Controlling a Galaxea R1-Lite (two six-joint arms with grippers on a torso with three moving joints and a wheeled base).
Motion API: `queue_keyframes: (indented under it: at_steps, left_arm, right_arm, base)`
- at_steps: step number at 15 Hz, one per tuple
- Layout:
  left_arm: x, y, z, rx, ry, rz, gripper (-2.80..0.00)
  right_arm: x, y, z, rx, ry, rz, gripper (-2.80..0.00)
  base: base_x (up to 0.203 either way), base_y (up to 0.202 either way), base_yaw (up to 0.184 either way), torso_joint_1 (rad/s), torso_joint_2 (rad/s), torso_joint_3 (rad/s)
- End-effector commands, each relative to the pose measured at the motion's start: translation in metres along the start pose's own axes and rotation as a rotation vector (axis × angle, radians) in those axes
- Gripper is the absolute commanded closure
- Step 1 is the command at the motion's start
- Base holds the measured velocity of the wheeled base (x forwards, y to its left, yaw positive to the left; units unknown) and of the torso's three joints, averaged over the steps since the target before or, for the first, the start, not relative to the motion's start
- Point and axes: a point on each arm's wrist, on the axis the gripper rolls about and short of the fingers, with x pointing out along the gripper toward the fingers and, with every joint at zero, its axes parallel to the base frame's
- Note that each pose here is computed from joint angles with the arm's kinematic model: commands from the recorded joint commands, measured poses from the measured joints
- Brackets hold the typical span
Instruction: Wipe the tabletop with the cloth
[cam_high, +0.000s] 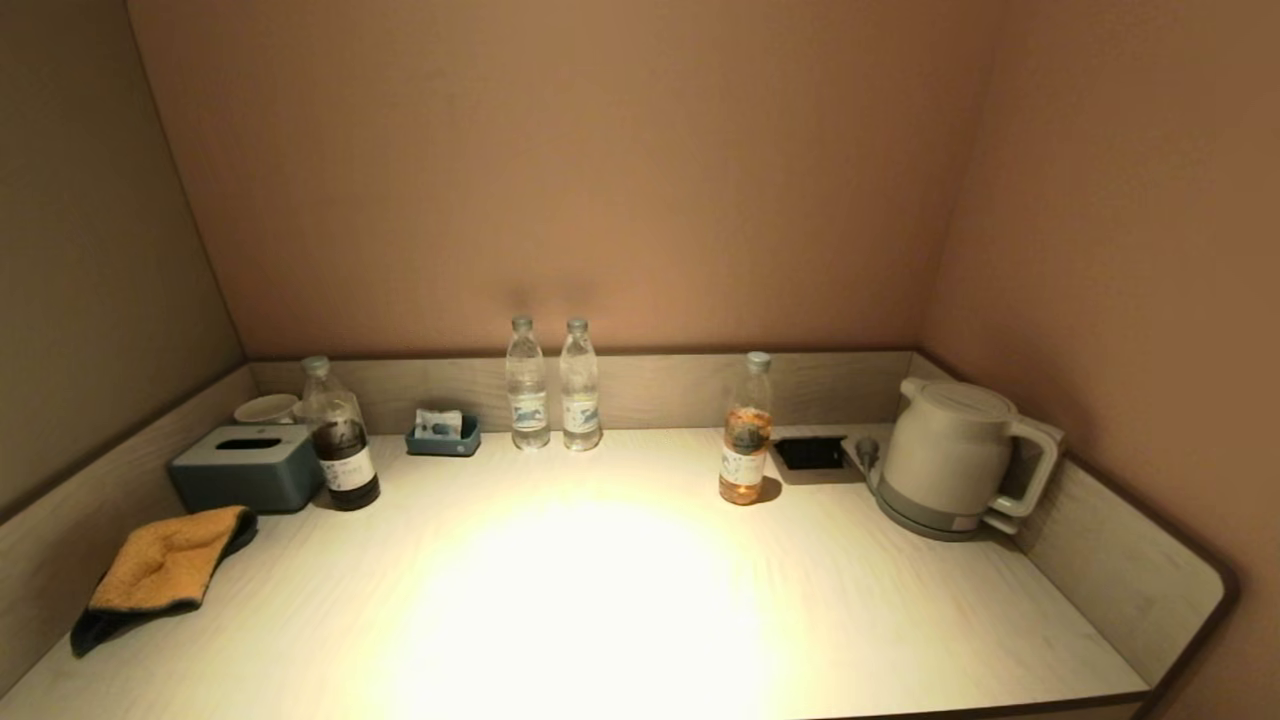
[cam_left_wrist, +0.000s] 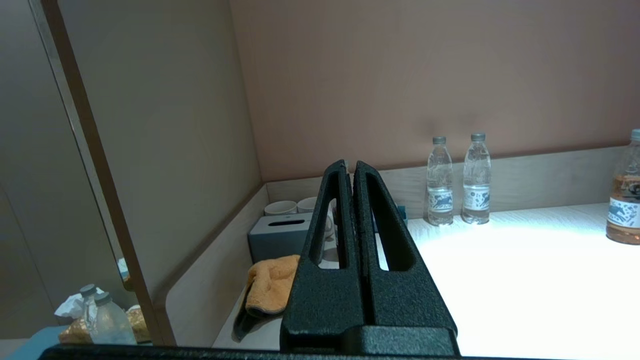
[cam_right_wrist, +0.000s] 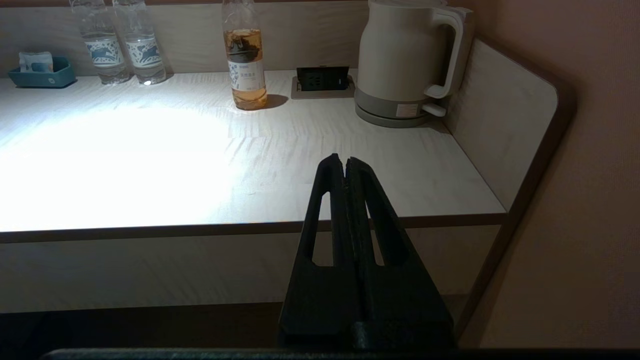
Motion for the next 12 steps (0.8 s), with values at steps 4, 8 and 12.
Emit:
queue_keyframes:
  at_steps: [4, 8, 12]
  left_arm:
    - [-0.004, 0.0, -0.004, -0.002, -0.018, 0.011, 0.0]
    - [-0.001, -0.001, -0.011, -0.011, -0.016, 0.013, 0.0]
    - [0.004, -0.003, -0.02, -0.006, -0.04, 0.017, 0.0]
  right_arm:
    - [0.0, 0.0, 0.0, 0.0, -0.001, 0.001, 0.0]
    - [0.0, 0.0, 0.0, 0.0, -0.001, 0.001, 0.0]
    - [0.0, 0.0, 0.0, 0.0, -0.001, 0.001, 0.0]
  base:
    - [0.0, 0.0, 0.0, 0.0, 0.0, 0.0]
    - [0.0, 0.0, 0.0, 0.0, 0.0, 0.0]
    - [0.0, 0.0, 0.0, 0.0, 0.0, 0.0]
